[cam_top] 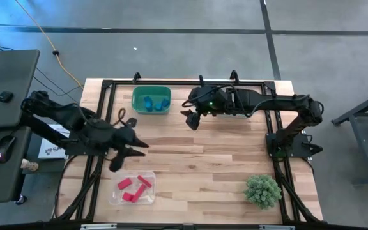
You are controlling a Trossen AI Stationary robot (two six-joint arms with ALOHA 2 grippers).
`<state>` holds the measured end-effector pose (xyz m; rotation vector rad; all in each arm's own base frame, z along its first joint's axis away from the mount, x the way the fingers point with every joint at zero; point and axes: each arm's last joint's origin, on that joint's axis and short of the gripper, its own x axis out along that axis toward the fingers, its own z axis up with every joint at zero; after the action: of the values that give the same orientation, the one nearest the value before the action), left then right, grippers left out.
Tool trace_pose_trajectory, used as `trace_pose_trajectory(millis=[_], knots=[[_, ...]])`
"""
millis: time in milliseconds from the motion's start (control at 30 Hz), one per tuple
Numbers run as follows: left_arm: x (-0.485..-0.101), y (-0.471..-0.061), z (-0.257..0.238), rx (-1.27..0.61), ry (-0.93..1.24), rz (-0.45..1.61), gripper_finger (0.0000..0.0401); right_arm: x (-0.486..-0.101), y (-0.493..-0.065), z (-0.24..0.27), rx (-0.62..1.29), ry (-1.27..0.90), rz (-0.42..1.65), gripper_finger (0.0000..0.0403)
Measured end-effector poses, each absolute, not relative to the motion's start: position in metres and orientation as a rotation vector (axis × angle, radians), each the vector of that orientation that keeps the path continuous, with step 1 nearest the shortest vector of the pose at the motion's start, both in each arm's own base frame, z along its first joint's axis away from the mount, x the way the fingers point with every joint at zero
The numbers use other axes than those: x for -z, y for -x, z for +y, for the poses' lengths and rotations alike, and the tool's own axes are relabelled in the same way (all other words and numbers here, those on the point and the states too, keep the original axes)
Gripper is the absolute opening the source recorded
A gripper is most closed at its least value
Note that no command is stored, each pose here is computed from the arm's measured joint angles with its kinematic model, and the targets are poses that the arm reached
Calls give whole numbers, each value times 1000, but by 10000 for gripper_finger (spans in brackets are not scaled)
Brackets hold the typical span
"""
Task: Sort & place blocks by color
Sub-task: Return to Home Position
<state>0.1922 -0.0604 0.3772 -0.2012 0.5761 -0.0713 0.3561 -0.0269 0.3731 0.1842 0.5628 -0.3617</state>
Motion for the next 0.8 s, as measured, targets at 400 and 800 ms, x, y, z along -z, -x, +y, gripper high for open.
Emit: trace_pose_trajectory(millis=[400, 800], knots=[[-323, -128, -40, 162, 238, 375, 71, -390, -362, 2, 209, -400, 398, 259], [-271, -79, -24, 192, 295, 268, 71, -401, -366, 17, 114, -441, 292, 259]])
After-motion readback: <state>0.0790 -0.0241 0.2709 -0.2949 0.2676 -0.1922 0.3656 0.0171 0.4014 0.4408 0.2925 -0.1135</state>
